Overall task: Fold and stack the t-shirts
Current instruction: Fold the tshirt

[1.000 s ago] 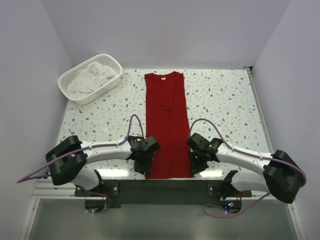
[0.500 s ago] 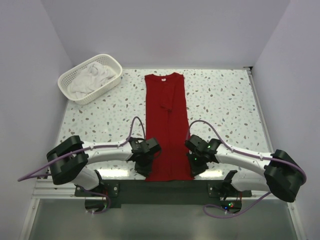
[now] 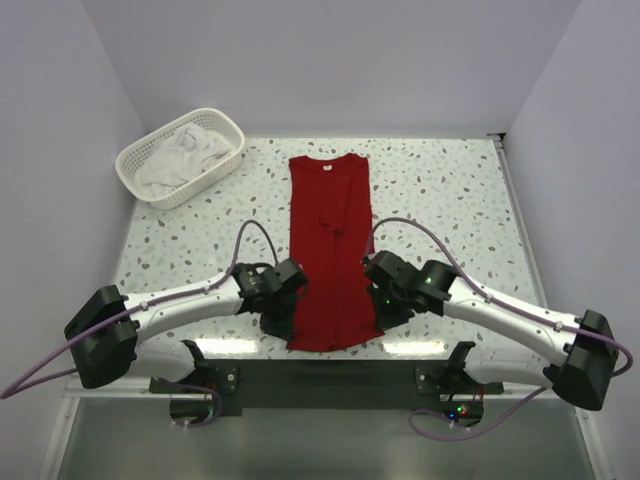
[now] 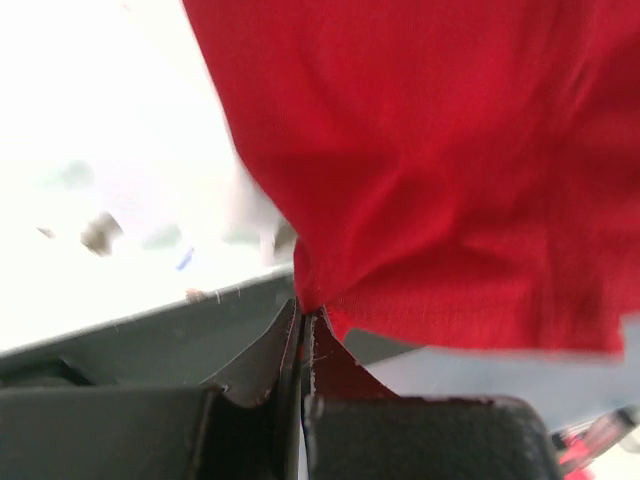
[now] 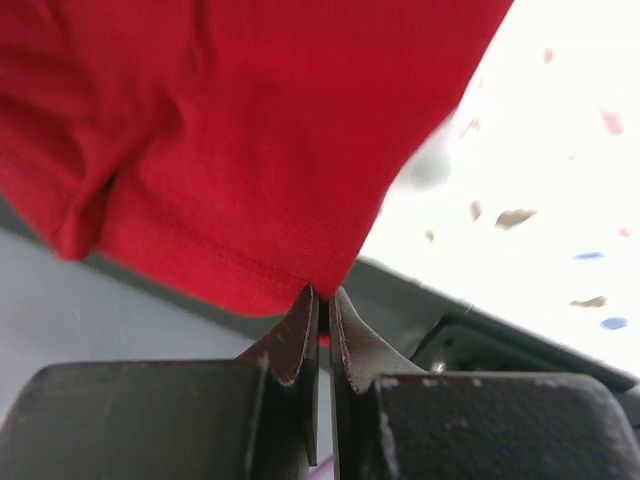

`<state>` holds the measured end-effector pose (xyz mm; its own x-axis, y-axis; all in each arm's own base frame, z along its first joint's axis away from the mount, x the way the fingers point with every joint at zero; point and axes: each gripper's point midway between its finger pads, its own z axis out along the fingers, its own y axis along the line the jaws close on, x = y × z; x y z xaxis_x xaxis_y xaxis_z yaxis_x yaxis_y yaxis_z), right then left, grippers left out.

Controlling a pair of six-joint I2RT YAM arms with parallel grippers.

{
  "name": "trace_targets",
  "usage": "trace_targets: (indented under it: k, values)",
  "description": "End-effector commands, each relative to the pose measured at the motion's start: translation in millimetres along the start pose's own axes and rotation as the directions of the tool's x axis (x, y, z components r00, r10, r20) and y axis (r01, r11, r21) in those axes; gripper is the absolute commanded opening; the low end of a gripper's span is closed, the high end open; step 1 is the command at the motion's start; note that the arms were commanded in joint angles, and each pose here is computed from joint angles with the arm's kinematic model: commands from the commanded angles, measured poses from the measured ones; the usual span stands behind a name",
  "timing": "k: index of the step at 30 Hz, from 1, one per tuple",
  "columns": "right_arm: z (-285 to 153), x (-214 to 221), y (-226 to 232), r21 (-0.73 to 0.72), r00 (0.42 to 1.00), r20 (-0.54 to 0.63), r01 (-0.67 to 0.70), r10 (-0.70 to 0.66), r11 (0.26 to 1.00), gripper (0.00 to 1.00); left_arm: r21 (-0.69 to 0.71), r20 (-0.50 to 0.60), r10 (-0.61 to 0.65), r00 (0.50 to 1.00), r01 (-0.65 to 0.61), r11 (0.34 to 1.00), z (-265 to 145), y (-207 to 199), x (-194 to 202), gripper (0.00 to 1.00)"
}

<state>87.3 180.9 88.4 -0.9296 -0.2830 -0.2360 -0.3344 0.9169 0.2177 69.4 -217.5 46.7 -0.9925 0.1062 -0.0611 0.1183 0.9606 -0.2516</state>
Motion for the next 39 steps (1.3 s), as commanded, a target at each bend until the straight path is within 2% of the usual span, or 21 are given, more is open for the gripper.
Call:
trace_targets:
  k: [1,3,8,19,26,39]
  values:
    - [-11.2,-47.3,-12.8,0.127,0.992,0.119,0.036,-0.051,0.991,0.0,0.044,0.139,-0.001,0.99,-0.005,0.999,-18.3,-9.1,-61.7,0.0]
    - [-7.5,-66.7,-15.3,0.148,0.988,0.137,0.051,-0.071,0.988,0.0,0.048,0.204,-0.009,0.979,0.0,0.999,-24.9,-10.8,-93.9,0.0]
    - [-9.6,-122.7,-31.0,0.127,0.97,0.242,-0.037,0.005,0.991,0.0,0.037,0.348,0.003,0.937,-0.017,0.999,-37.8,-3.5,-165.9,0.0]
    - [-8.9,-209.6,-54.0,0.133,0.936,0.351,-0.093,0.041,0.987,0.0,-0.011,0.463,0.008,0.886,-0.003,1.0,-42.5,7.8,-261.6,0.0]
    - [-0.8,-233.0,-70.2,0.126,0.932,0.354,-0.123,0.071,0.984,0.0,-0.01,0.504,-0.024,0.864,0.033,0.999,-45.5,21.2,-292.7,0.0]
    - [47.1,-247.0,-91.3,0.14,0.942,0.327,-0.133,0.081,0.981,0.0,-0.032,0.44,-0.061,0.896,0.083,0.996,11.4,43.0,-298.2,0.0]
